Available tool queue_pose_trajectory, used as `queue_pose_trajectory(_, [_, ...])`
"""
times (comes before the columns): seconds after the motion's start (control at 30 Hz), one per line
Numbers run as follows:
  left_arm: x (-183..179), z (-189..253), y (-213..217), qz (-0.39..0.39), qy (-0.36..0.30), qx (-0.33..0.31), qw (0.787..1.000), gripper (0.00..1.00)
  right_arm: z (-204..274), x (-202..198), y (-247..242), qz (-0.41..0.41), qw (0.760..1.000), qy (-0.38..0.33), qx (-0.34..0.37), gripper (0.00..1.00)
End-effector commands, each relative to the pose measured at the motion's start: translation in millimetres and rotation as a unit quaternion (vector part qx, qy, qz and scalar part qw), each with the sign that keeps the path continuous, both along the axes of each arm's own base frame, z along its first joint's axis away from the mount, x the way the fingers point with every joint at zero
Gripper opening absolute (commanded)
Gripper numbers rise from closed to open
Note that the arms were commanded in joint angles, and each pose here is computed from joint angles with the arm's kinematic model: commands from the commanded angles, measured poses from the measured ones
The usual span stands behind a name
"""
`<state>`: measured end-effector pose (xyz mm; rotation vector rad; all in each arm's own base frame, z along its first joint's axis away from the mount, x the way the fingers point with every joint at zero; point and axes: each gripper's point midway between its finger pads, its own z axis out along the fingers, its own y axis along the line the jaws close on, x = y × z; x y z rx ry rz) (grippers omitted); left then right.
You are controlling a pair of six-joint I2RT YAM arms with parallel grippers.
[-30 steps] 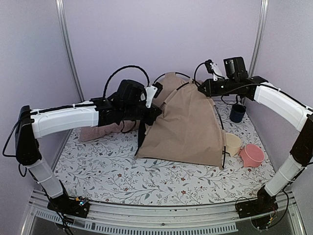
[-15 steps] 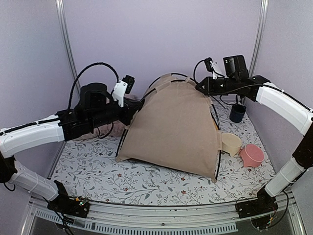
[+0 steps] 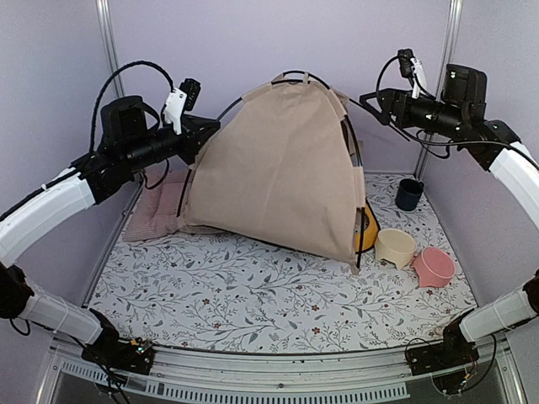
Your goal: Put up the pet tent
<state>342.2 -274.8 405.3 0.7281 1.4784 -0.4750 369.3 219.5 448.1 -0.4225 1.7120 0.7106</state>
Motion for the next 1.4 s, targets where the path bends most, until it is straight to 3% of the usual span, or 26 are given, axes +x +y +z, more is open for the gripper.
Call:
queue_pose_trajectory(0.0, [12.4,37.9,18.5,-0.034,-0.05,-0.005,0.998,0.0,56.6,-34.0,-18.6,0.0,0.994,-0.107,-0.003,0.86])
queue_pose_trajectory(0.13, [10.5,39.2,20.6,-0.09,-0.044,0.017,0.995,0.0,55.4,-37.0,-31.7,-0.03,0.989,-0.137,-0.038,1.0])
queue_pose_trajectory(0.57, [-26.8,38.8,25.3,-0.194,-0.074,0.044,0.977,0.0,-1.1,-27.5,-17.4,0.019,0.979,-0.14,-0.15,0.99])
queue_pose_trajectory(0.87, [-56.2,19.7,24.5,-0.245,-0.072,0.041,0.966,0.0,-16.2,-56.0,-1.7,0.106,0.959,-0.194,-0.18,1.0])
queue_pose_trajectory(1.17, [-69.3,18.9,26.0,-0.257,-0.079,0.015,0.963,0.0,-44.9,-89.9,20.6,0.231,0.955,-0.113,-0.147,0.88])
queue_pose_trajectory(1.37, [-72.5,23.3,25.3,-0.265,-0.082,0.006,0.961,0.0,-62.9,-98.9,21.5,0.248,0.957,-0.072,-0.134,0.81])
